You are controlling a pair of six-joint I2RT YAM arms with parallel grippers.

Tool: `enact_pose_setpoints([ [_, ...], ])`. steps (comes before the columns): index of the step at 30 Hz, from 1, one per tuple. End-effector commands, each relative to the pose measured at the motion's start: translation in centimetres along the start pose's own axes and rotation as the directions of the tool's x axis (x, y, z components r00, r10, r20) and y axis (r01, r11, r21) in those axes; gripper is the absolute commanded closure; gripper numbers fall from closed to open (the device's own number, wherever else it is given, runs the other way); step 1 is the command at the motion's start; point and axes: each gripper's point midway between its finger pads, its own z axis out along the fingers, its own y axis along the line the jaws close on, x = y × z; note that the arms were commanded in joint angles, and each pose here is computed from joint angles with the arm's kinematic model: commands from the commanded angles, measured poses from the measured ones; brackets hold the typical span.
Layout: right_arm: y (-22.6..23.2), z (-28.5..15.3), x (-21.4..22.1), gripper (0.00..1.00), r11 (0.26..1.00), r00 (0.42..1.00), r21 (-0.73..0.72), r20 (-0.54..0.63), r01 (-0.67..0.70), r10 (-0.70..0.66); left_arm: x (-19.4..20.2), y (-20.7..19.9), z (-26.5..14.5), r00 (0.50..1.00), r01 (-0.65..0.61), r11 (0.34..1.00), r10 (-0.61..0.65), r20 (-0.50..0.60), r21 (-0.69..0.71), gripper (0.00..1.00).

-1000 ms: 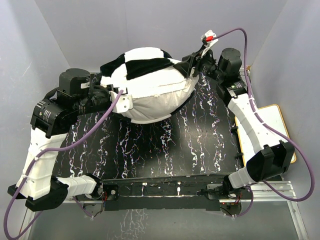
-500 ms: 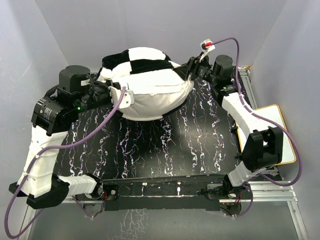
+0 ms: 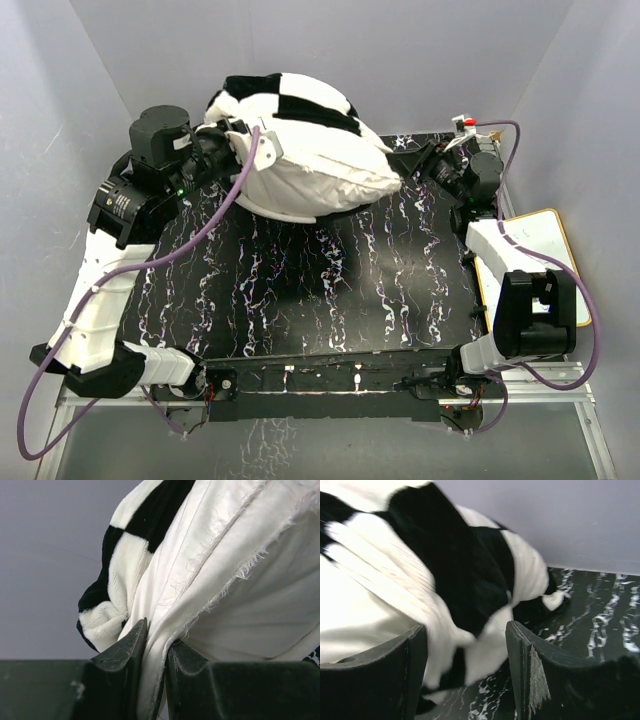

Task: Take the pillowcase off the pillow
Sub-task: Remove the pillow from the pillowcase.

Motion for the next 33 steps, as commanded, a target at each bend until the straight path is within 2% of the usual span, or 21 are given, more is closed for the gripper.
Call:
enact_pose_setpoints([
  [1, -6.1, -0.9, -1.9, 0.39, 0.972, 0.999, 0.234, 0.053, -0.003, -0.009, -4.0, 13.4, -9.9, 0.995, 0.069, 0.833, -0.015, 0.102, -0.55, 1.0],
  [3, -6.9, -0.5, -0.5, 0.36, 0.959, 1.0, 0.283, -0.002, 0.029, -0.03, -4.7, 14.5, -10.4, 0.99, 0.106, 0.806, -0.029, 0.14, -0.583, 1.0],
  [6, -5.1, 0.7, 0.9, 0.32, 0.961, 0.992, 0.251, -0.074, 0.113, -0.098, -5.7, 15.7, -10.3, 0.98, 0.16, 0.783, -0.051, 0.194, -0.602, 1.0],
  [8, -2.5, 0.8, -0.6, 0.28, 0.977, 0.991, 0.17, -0.024, 0.132, -0.13, -6.4, 16.6, -10.4, 0.968, 0.213, 0.762, -0.08, 0.238, -0.611, 1.0],
  [10, 0.2, 0.4, -3.5, 0.25, 0.977, 0.98, 0.116, 0.072, 0.179, -0.188, -7.0, 17.2, -10.4, 0.951, 0.273, 0.747, -0.114, 0.288, -0.606, 1.0],
  [16, 9.0, -1.5, -12.5, 0.17, 0.921, 0.88, -0.046, 0.319, 0.386, -0.353, -6.8, 15.2, -7.1, 0.942, 0.298, 0.813, -0.167, 0.29, -0.5, 1.0],
  [19, 12.0, -0.8, -14.4, 0.15, 0.888, 0.873, -0.176, 0.341, 0.425, -0.35, -6.3, 12.7, -5.7, 0.942, 0.295, 0.862, -0.191, 0.276, -0.413, 1.0],
  [23, 16.2, 0.9, -15.3, 0.05, 0.803, 0.87, -0.371, 0.354, 0.467, -0.343, -6.5, 10.1, -7.1, 0.933, 0.31, 0.898, -0.224, 0.282, -0.312, 1.0],
  [27, 17.5, 3.5, -15.8, 0.02, 0.758, 0.84, -0.38, 0.354, 0.531, -0.411, -6.2, 8.9, -8.1, 0.936, 0.302, 0.911, -0.228, 0.268, -0.281, 1.0],
  [31, 15.3, 5.2, -15.9, 0.02, 0.784, 0.838, -0.32, 0.334, 0.532, -0.432, -5.7, 8.7, -9.4, 0.95, 0.269, 0.914, -0.2, 0.239, -0.304, 1.0],
  [33, 14.1, 6.3, -15.6, 0.02, 0.804, 0.856, -0.316, 0.307, 0.504, -0.416, -5.5, 8.5, -10.0, 0.953, 0.262, 0.915, -0.196, 0.23, -0.306, 1.0],
])
